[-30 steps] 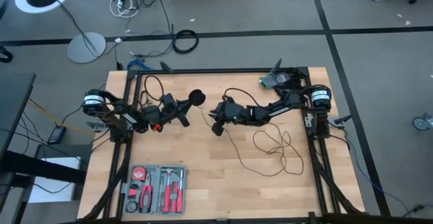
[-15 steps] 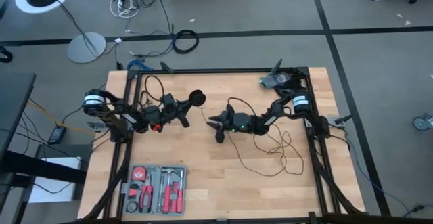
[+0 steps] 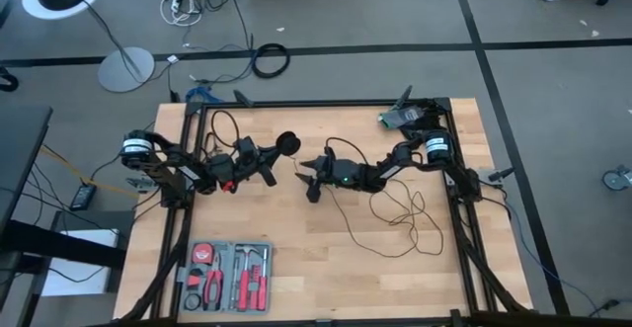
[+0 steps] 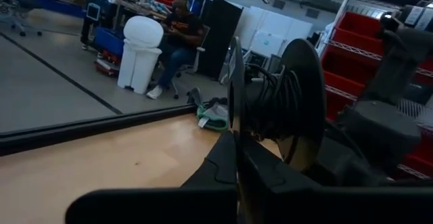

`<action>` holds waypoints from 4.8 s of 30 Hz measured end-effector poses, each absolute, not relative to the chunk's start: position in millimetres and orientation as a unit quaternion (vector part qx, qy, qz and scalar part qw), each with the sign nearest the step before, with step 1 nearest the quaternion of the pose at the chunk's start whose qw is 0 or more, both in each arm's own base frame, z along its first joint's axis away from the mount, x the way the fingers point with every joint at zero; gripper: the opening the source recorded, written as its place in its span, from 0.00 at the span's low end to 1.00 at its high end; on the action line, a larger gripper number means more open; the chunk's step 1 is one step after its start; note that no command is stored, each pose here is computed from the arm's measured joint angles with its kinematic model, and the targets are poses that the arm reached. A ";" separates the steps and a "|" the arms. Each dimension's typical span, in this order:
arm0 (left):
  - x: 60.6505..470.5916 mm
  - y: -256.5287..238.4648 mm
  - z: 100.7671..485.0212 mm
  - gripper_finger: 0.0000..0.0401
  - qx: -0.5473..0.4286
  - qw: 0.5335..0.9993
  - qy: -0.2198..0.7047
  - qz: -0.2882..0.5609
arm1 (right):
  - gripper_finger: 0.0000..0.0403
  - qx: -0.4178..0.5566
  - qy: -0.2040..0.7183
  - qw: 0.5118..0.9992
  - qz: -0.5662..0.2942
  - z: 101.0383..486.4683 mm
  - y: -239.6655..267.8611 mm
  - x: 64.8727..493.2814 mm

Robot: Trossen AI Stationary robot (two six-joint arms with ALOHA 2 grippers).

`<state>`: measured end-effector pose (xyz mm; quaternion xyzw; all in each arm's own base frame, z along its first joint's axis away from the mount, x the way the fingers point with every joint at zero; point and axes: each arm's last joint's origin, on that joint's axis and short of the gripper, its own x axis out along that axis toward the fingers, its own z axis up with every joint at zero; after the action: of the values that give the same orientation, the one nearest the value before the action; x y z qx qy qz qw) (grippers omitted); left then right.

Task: Coil cords
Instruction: Coil the black wire on the spool

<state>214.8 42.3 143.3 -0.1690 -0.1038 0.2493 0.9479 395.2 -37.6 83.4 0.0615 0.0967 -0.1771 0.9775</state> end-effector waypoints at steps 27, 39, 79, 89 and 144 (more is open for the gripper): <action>218.7 40.8 142.6 0.01 -0.159 0.959 -0.087 0.219 | 0.01 0.085 0.236 0.931 -0.264 130.6 -50.9 372.5; 222.6 40.8 132.7 0.01 -0.152 0.964 -0.027 0.218 | 0.00 0.129 0.232 0.930 -0.255 225.9 -92.0 324.5; 259.1 47.5 152.7 0.01 -0.117 0.961 -0.025 0.250 | 0.00 0.054 0.265 0.944 -0.187 185.2 -37.5 392.4; 249.4 44.2 140.1 0.01 -0.139 0.966 0.004 0.219 | 0.01 0.068 0.252 0.940 -0.221 163.9 -33.7 377.7; 223.0 34.2 120.1 0.01 -0.186 0.974 0.050 0.115 | 0.26 0.093 0.045 0.993 -0.059 157.1 -43.3 345.8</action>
<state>223.0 34.2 120.1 -0.1861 0.0503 0.1153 0.9744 345.8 -43.3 157.1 0.0933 0.0447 -0.0588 0.9929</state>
